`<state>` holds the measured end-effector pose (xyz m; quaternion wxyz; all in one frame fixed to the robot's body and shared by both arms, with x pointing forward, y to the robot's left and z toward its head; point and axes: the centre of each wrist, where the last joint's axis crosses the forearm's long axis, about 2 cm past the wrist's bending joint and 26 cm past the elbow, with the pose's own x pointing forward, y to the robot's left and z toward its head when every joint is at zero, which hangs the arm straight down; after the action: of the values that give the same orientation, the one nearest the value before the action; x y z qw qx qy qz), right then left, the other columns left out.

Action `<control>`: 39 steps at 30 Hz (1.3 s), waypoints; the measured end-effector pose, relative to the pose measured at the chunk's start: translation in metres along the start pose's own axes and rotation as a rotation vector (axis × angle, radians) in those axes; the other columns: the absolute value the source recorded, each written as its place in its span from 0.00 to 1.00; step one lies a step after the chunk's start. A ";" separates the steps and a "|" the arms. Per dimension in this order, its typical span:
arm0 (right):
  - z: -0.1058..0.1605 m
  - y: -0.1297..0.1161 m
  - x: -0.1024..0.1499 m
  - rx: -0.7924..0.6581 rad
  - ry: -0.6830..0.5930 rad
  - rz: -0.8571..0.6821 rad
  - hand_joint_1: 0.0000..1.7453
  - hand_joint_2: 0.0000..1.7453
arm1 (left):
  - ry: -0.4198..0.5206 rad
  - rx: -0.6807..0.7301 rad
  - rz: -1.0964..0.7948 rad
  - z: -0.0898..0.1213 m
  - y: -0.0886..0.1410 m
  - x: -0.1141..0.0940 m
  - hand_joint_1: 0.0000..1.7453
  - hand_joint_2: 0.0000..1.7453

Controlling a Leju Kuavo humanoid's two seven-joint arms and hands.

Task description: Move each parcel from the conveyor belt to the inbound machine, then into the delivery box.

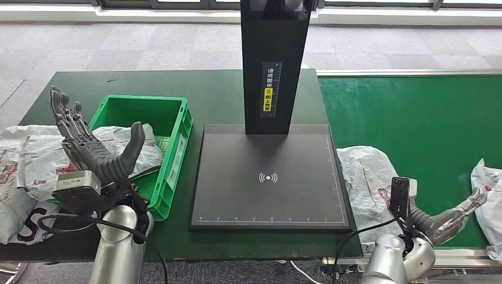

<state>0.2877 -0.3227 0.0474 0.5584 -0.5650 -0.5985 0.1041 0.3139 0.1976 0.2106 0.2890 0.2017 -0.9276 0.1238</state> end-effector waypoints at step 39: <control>0.045 0.059 0.009 0.616 0.297 0.057 0.00 1.00 | -0.024 -0.033 -0.053 0.008 0.005 0.002 0.00 1.00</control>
<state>0.2876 -0.2724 -0.0085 0.7807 -0.3954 -0.4349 0.2122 0.3063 0.1990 0.2050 0.2845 0.2227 -0.9273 0.0983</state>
